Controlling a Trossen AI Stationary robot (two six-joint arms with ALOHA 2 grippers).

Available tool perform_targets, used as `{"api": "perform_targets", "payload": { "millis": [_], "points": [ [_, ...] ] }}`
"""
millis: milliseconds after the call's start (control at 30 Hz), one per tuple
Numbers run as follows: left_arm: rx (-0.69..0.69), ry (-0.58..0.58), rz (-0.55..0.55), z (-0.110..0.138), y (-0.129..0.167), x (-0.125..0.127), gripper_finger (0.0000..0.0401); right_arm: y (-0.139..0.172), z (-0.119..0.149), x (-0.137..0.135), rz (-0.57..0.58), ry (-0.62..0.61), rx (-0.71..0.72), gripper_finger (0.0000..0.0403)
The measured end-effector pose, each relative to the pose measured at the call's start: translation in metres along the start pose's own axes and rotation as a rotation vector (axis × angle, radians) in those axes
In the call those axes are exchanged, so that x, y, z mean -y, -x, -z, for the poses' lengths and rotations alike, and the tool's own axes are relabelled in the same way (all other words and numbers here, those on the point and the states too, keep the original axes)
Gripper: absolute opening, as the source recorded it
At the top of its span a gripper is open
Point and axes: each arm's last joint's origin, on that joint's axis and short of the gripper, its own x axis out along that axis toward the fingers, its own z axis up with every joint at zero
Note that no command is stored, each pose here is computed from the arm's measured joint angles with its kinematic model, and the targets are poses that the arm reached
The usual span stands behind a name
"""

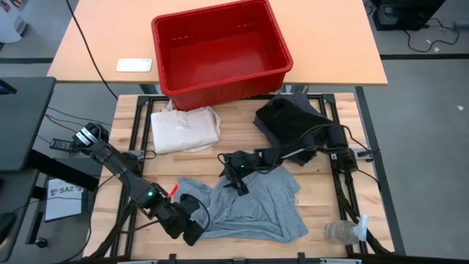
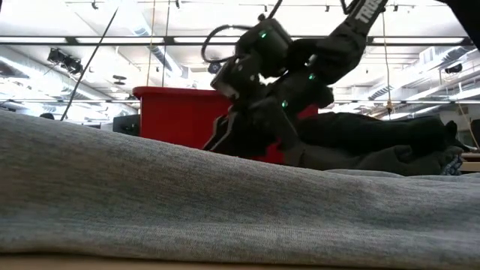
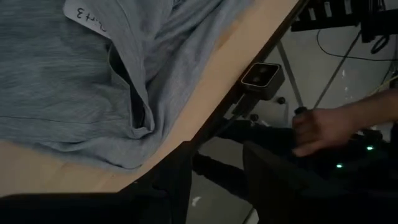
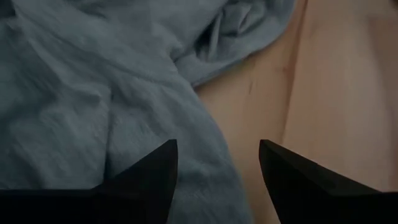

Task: Fold laundry
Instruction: Fold the gray shirt

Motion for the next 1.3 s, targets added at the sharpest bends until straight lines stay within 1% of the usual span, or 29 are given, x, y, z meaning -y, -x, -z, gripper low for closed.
{"api": "perform_targets", "payload": {
  "millis": [167, 267, 300, 367, 467, 500, 600, 667, 733, 800, 900, 1000, 1067, 1167, 1267, 1300],
  "points": [
    [0.000, 0.012, 0.003, 0.000, 0.000, 0.000, 0.0149, -0.017, 0.011, 0.003, -0.060, -0.023, -0.051, 0.0228],
    [0.010, 0.049, 0.003, 0.000, 0.000, 0.000, 0.0149, -0.025, 0.016, 0.003, -0.090, -0.034, -0.090, 0.0200],
    [0.015, 0.048, 0.004, 0.000, 0.000, 0.000, 0.0149, -0.027, 0.019, 0.003, -0.098, -0.039, -0.101, 0.0182],
    [0.021, 0.030, 0.003, -0.001, 0.000, 0.000, 0.0149, -0.028, 0.021, 0.003, -0.093, -0.064, -0.118, 0.0132],
    [0.022, 0.017, -0.008, -0.001, 0.000, -0.001, 0.0149, -0.020, 0.018, 0.003, -0.095, -0.116, -0.158, 0.0033],
    [0.022, 0.015, -0.021, -0.001, 0.000, -0.002, 0.0149, -0.016, 0.015, 0.003, -0.102, -0.125, -0.170, 0.0018],
    [0.039, 0.004, -0.065, -0.002, 0.000, -0.006, 0.0149, 0.006, 0.003, 0.002, -0.103, -0.191, -0.212, 0.0011],
    [0.067, -0.032, -0.094, -0.004, 0.000, -0.009, 0.0149, 0.026, -0.009, 0.002, -0.103, -0.231, -0.235, 0.0007],
    [0.097, -0.078, -0.144, -0.009, 0.001, -0.014, 0.0149, 0.051, -0.028, 0.002, -0.063, -0.247, -0.227, 0.0007],
    [0.129, -0.128, -0.197, -0.014, 0.001, -0.018, 0.0149, 0.076, -0.041, 0.000, -0.010, -0.255, -0.247, 0.0005],
    [0.166, -0.225, -0.252, -0.024, 0.002, -0.022, 0.0159, 0.101, -0.048, -0.004, 0.068, -0.264, -0.307, 0.0004],
    [0.177, -0.310, -0.283, -0.037, -0.001, -0.025, 0.0180, 0.127, -0.061, -0.007, 0.125, -0.285, -0.284, 0.0003],
    [0.176, -0.339, -0.336, -0.043, -0.005, -0.033, 0.0200, 0.141, -0.065, -0.009, 0.147, -0.294, -0.284, 0.0003],
    [0.161, -0.331, -0.437, -0.052, -0.014, -0.055, 0.0236, 0.153, -0.067, -0.011, 0.187, -0.329, -0.294, 0.0002],
    [0.132, -0.309, -0.480, -0.059, -0.022, -0.075, 0.0268, 0.164, -0.072, -0.015, 0.202, -0.356, -0.278, 0.0002],
    [0.124, -0.307, -0.473, -0.061, -0.025, -0.080, 0.0275, 0.165, -0.072, -0.016, 0.199, -0.363, -0.285, 0.0002]
  ]
}}
